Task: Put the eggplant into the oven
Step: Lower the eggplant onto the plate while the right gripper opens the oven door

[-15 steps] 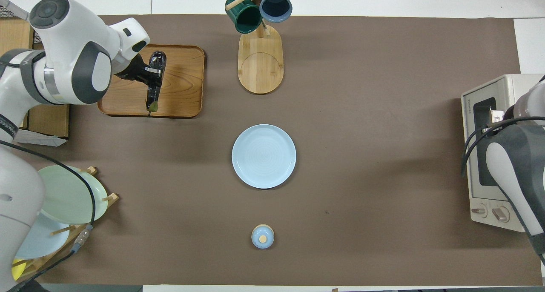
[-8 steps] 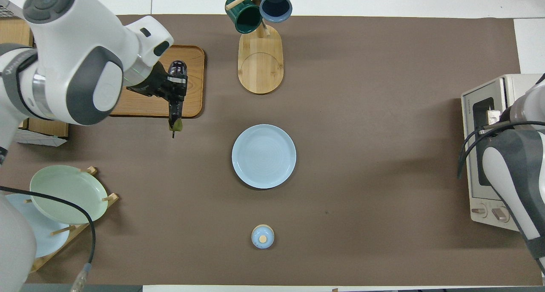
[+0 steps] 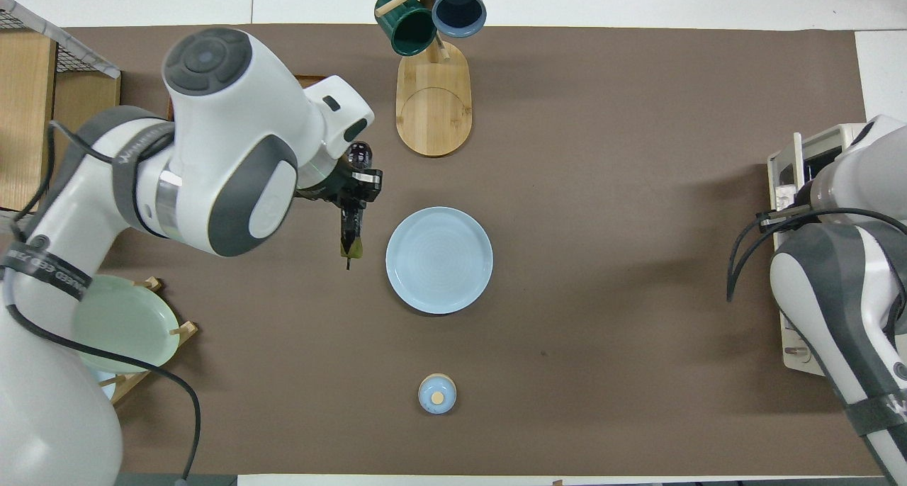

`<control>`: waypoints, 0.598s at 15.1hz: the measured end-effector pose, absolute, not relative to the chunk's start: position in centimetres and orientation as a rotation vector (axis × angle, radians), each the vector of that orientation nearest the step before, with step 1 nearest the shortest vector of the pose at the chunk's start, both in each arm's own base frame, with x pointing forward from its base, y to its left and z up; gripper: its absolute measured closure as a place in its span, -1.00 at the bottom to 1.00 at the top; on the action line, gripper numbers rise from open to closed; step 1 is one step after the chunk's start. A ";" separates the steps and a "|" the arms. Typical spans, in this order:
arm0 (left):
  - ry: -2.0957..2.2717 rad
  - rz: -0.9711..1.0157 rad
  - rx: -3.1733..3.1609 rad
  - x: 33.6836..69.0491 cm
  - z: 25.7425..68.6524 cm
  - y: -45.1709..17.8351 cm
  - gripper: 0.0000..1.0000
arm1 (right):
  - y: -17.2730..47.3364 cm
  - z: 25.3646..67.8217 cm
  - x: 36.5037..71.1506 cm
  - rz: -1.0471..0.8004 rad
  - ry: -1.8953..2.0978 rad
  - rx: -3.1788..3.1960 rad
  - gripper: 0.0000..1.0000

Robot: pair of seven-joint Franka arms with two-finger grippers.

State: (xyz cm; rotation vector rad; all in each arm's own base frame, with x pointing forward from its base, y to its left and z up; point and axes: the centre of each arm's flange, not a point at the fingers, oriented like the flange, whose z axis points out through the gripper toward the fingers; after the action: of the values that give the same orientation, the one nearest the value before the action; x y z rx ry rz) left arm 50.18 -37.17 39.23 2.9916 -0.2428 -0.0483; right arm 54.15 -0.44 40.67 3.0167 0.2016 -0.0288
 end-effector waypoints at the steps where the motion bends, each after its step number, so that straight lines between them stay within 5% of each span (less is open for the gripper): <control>1: -0.246 -0.038 2.989 48.9 37.9 -38.2 0.38 | 0.3 39.6 54.3 -0.011 0.195 3.020 0.98; 9: -0.246 -0.057 2.999 47.0 32.3 -40.0 0.38 | 2.5 31.9 55.4 0.010 0.150 3.057 0.98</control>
State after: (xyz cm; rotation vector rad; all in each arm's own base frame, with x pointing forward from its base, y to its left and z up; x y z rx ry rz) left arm 47.05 -39.97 32.25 2.9989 -0.2457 -0.0566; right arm 55.39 2.53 31.94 3.0573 0.1504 0.0103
